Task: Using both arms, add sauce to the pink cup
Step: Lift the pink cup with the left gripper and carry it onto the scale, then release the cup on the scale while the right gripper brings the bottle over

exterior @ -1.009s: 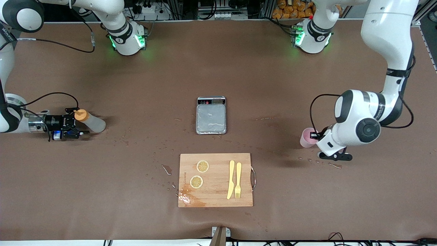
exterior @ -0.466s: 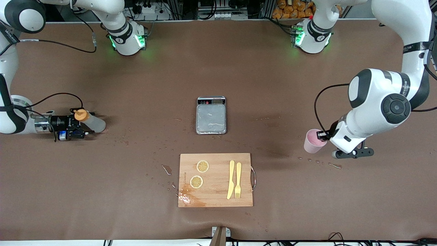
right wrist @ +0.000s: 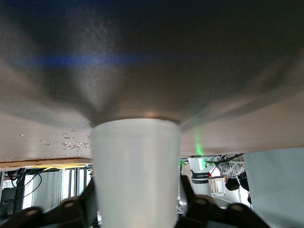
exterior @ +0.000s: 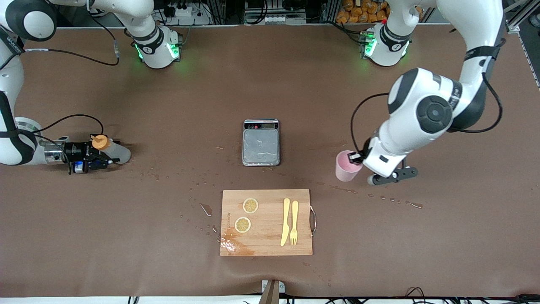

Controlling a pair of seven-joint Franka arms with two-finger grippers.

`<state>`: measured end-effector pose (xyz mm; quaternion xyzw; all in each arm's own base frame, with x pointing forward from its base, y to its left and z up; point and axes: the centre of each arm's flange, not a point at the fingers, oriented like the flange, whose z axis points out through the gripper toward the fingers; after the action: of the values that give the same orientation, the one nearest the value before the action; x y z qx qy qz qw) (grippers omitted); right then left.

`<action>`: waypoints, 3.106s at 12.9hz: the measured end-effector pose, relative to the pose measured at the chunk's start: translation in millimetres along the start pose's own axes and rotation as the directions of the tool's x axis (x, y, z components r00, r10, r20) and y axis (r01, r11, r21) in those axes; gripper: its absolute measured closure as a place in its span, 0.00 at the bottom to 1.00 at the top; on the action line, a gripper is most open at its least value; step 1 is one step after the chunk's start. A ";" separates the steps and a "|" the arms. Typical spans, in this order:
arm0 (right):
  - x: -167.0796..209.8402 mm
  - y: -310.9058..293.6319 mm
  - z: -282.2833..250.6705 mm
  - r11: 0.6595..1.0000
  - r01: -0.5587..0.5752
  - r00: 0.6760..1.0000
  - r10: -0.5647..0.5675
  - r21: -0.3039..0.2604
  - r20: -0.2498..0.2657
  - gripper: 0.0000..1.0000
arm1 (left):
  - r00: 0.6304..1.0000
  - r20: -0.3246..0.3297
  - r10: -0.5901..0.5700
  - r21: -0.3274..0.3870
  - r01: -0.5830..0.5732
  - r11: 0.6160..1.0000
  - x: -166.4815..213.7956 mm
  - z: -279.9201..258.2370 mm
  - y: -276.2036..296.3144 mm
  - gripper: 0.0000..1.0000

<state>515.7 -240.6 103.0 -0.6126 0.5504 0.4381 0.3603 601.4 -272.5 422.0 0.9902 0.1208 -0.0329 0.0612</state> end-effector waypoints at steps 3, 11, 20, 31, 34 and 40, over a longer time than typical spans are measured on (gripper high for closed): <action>-0.2 -0.2 -0.7 1.000 0.001 1.000 -0.001 0.001 0.000 0.46 | 0.998 0.044 -0.040 0.006 0.040 0.999 -52.0 26.3 65.3 0.96; -25.5 -26.6 -16.4 1.000 0.024 1.000 -0.025 -0.013 -0.018 0.52 | 0.987 0.101 -0.126 0.007 0.126 0.992 -134.5 114.7 165.0 0.96; -95.6 -72.8 -35.9 0.998 -0.003 0.995 -0.004 -0.067 -0.095 0.51 | 0.981 0.154 -0.119 -0.030 0.125 0.992 -159.5 164.2 198.5 0.96; -241.5 -119.7 -4.6 0.987 -0.115 0.946 0.074 -0.115 -0.316 0.51 | 0.988 0.156 -0.009 -0.048 0.016 0.999 -149.8 178.4 196.3 0.44; -258.3 -127.7 11.5 0.986 -0.130 0.934 0.087 -0.104 -0.346 0.51 | 0.989 0.146 -0.007 -0.065 0.016 0.998 -147.2 168.4 200.2 0.11; -309.4 -132.3 68.7 0.985 -0.160 0.888 0.115 -0.064 -0.445 0.51 | 0.995 0.100 0.004 -0.089 0.005 0.996 -116.4 110.8 182.9 0.00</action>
<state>633.9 -48.3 361.9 -0.6722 0.6370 0.3397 0.1641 527.6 -490.4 342.3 0.9836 0.1190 -0.0772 0.1112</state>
